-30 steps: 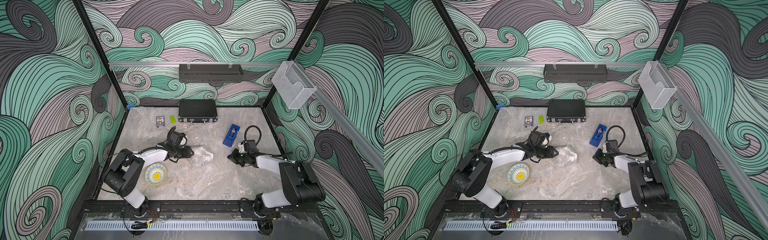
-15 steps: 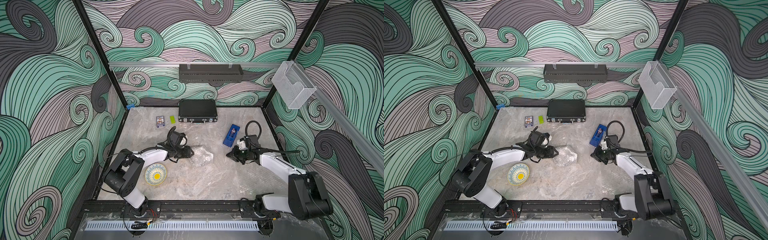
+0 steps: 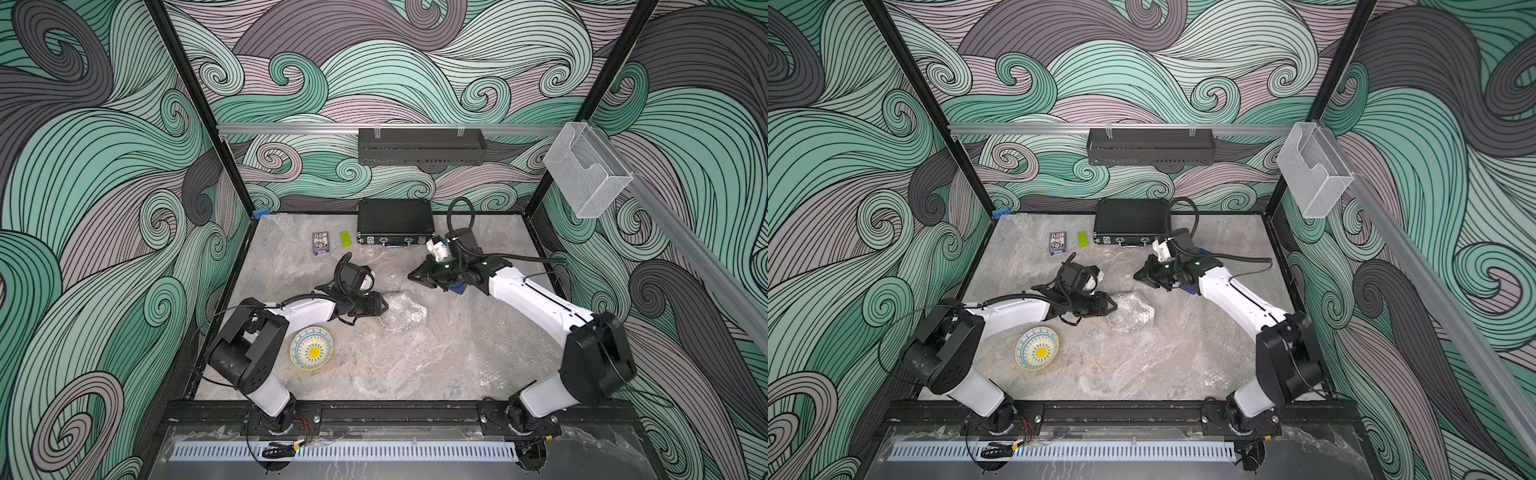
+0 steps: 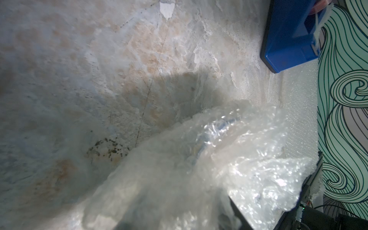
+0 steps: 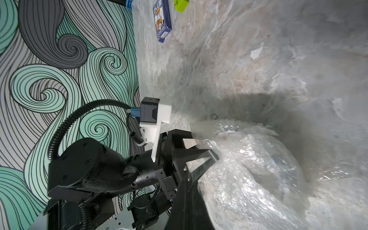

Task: Wrap bowls in bubble wrap
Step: Stick the tape on the bubble wrap.

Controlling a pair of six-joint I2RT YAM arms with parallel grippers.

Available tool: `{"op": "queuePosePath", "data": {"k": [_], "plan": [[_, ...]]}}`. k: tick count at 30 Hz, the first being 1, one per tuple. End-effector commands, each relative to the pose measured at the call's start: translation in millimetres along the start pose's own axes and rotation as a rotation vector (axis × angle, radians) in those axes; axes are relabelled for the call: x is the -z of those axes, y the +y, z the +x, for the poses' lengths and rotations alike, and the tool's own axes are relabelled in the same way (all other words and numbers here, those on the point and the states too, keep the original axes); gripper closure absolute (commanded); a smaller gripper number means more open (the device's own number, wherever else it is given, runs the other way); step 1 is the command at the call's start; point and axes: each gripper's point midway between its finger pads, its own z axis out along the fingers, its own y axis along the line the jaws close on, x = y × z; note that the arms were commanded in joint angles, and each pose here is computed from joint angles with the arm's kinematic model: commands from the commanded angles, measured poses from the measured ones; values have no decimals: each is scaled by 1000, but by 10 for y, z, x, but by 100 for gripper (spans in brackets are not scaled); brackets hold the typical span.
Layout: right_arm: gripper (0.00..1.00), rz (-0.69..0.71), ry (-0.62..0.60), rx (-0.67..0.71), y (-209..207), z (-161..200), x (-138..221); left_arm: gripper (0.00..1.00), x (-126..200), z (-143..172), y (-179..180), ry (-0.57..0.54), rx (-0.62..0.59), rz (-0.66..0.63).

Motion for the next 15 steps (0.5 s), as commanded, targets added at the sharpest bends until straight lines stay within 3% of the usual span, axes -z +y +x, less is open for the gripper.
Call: {"op": "queuePosePath", "data": {"k": [1,9,15], "plan": [[100,7,21,1,97,8,-196,51,68,23,-35,3,-18,10],[100,12,88,13,7,205,-596,51,57,30,-29,6,-17,8],[100,5,116,16,-70,325,-671,51,61,29,-24,6,-19,4]]}}
